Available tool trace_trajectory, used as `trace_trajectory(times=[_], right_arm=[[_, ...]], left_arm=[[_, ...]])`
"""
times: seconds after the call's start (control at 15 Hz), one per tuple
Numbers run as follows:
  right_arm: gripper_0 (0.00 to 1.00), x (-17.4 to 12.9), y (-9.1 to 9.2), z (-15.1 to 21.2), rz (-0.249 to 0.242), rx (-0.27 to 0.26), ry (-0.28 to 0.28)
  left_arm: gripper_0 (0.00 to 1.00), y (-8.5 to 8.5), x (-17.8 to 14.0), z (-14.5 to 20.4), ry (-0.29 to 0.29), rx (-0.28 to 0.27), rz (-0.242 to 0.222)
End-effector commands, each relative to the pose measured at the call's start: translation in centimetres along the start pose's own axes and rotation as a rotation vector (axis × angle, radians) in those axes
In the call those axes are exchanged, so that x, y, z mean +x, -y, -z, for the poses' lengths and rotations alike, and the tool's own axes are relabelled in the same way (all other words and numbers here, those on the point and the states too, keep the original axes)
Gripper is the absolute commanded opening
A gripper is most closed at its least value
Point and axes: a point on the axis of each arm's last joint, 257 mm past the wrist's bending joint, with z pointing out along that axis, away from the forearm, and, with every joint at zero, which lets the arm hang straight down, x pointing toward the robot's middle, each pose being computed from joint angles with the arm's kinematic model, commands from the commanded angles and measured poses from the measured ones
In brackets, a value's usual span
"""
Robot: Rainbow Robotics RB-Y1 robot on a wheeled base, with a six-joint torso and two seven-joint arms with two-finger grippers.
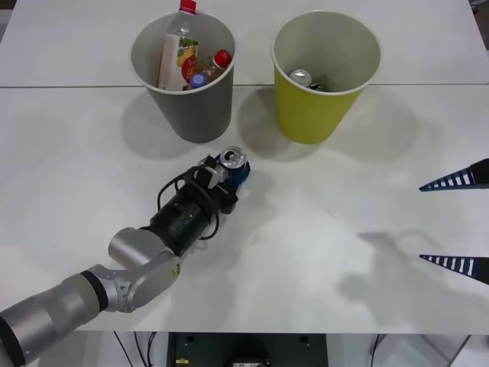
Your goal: Put the can into the green bin and the plastic bottle into the gray bin
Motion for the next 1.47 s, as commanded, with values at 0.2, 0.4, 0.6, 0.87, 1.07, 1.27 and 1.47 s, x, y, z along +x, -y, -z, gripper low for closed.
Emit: trace_trajectory(times=[0.2, 0.4, 0.6, 0.87, 1.07, 1.27, 1.47], right_arm=[[1.0, 0.0, 0.0, 0.0, 0.0, 0.0, 0.0], [1.0, 0.0, 0.0, 0.0, 0.0, 0.0, 0.0], [1.0, 0.0, 0.0, 0.0, 0.0, 0.0, 0.0], [1.0, 0.0, 0.0, 0.0, 0.0, 0.0, 0.0], [1.0, 0.0, 0.0, 0.0, 0.0, 0.0, 0.0], [1.0, 0.0, 0.0, 0.0, 0.0, 0.0, 0.0], [1.0, 0.0, 0.0, 0.0, 0.0, 0.0, 0.0]], left_arm=[[0.0, -0.3, 0.0, 0.6, -0.001, 0.016, -0.033], [0.0, -0.6, -0.5, 1.5, -0.039, 0.074, -0.078], [0.0, -1.4, -0.8, 3.6, -0.15, 0.17, -0.172], [0.0, -1.7, -1.8, 6.6, -0.279, 0.266, -0.255], [0.0, -3.3, -3.4, 8.6, -0.404, 0.302, -0.337], [0.0, -4.3, -5.7, 9.8, -0.509, 0.313, -0.374], [0.0, -4.3, -8.4, 10.7, -0.579, 0.358, -0.335]])
